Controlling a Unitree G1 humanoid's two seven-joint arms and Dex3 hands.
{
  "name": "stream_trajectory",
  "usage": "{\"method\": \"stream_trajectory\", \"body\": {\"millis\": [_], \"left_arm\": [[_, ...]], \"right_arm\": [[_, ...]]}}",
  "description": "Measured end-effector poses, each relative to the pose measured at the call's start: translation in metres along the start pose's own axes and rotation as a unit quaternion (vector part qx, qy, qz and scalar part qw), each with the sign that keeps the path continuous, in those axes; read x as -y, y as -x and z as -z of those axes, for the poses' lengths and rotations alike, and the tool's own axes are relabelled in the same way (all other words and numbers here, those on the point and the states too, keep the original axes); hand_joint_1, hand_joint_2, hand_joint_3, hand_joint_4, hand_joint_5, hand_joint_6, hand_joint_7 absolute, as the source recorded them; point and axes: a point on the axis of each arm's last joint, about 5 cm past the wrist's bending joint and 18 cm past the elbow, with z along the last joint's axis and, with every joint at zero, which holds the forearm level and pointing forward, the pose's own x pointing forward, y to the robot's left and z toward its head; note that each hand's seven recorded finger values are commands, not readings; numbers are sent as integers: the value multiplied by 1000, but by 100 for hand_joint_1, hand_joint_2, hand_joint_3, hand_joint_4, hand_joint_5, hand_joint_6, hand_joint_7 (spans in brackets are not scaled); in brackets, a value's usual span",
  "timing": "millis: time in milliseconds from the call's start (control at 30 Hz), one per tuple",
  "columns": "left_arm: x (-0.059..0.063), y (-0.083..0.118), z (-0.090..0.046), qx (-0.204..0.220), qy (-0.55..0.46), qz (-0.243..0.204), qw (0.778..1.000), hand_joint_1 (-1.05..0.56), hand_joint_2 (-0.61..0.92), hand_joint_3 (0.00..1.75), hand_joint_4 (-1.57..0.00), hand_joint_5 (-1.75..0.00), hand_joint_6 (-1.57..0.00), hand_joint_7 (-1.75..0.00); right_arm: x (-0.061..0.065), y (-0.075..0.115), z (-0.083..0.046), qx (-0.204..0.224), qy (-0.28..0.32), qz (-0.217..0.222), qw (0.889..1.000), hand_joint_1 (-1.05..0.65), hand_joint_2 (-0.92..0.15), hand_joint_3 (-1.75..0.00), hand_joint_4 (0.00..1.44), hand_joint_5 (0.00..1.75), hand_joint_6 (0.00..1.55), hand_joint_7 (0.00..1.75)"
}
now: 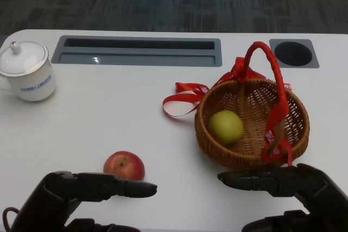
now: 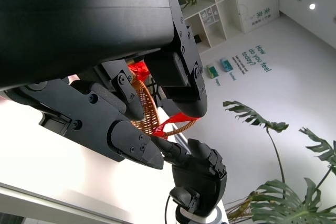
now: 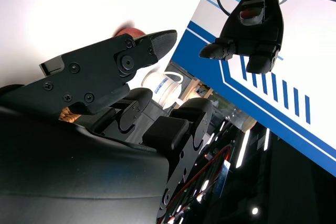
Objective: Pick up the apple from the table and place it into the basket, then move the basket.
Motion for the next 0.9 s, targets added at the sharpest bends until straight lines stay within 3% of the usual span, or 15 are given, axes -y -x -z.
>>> {"method": "stream_trajectory", "body": {"millis": [500, 900], "left_arm": [[0, 0, 0, 0, 0, -1, 1000, -24, 72, 0, -103, 0, -96, 0], [-6, -3, -8, 16, -104, -15, 994, -42, 71, 0, -85, 0, -78, 0]], "right_arm": [[1, 1, 0, -2, 1, 3, 1000, -24, -79, 0, 80, 0, 75, 0], [1, 1, 0, -2, 2, 3, 1000, -24, -80, 0, 80, 0, 75, 0]]}}
